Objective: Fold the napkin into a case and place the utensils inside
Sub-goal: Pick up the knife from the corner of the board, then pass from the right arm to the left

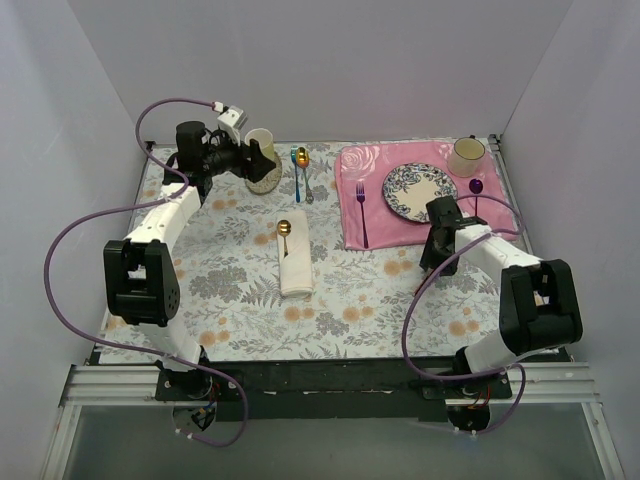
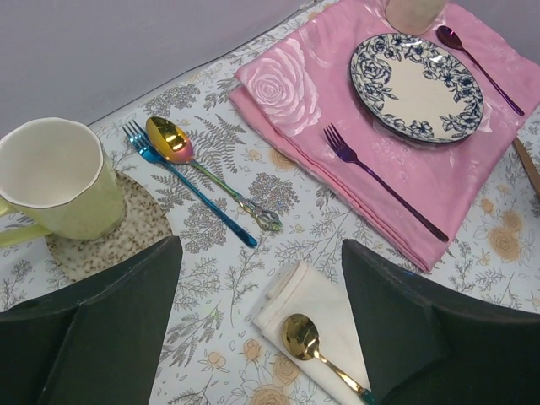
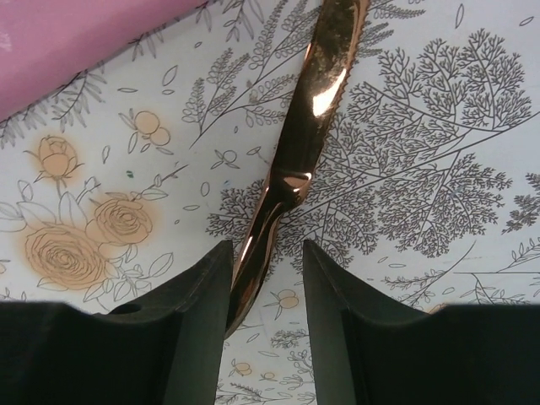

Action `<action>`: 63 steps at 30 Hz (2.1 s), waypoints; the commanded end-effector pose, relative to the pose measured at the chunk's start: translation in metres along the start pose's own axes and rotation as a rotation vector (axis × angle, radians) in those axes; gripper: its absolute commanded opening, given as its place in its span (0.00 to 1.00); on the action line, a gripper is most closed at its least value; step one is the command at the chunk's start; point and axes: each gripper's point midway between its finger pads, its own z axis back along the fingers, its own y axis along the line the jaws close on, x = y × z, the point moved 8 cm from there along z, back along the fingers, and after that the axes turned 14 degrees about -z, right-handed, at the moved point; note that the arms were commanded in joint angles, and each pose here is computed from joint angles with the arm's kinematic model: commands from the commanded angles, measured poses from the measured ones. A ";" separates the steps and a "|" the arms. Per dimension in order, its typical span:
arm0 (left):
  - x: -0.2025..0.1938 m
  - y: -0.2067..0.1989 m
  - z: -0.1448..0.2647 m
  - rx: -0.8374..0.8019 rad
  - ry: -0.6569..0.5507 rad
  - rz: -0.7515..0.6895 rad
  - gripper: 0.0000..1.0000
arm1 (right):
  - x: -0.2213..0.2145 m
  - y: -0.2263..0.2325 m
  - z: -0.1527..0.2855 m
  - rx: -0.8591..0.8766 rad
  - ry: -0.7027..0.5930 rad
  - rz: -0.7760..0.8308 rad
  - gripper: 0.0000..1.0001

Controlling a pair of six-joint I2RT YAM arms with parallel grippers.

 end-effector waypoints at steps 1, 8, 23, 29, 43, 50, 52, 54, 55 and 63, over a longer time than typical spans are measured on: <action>0.017 0.001 0.009 0.036 -0.030 -0.053 0.76 | 0.005 -0.003 -0.010 -0.014 0.003 -0.064 0.46; 0.013 0.003 0.007 0.037 -0.014 -0.051 0.77 | -0.002 -0.004 -0.023 -0.003 0.035 -0.081 0.42; 0.005 0.004 0.008 0.039 0.032 -0.065 0.77 | -0.022 -0.033 -0.027 -0.092 0.124 -0.151 0.01; 0.002 0.006 0.003 0.021 0.045 -0.037 0.77 | -0.038 -0.049 -0.004 -0.102 0.136 -0.180 0.01; 0.004 -0.008 -0.014 -0.123 0.058 0.110 0.94 | -0.042 -0.044 0.031 0.139 0.024 -0.020 0.01; 0.000 -0.059 -0.034 -0.297 0.115 0.271 0.95 | -0.038 -0.007 0.057 0.279 -0.083 0.221 0.01; -0.001 -0.074 -0.038 -0.328 0.144 0.368 0.96 | -0.039 0.008 0.066 0.327 -0.129 0.289 0.01; -0.005 -0.093 -0.046 -0.387 0.160 0.456 0.95 | -0.040 0.018 0.072 0.358 -0.163 0.342 0.01; -0.003 -0.101 -0.047 -0.397 0.173 0.545 0.95 | -0.044 0.025 0.076 0.383 -0.171 0.380 0.01; 0.003 -0.153 -0.072 -0.426 0.152 0.675 0.90 | -0.053 0.066 0.104 0.514 -0.267 0.536 0.01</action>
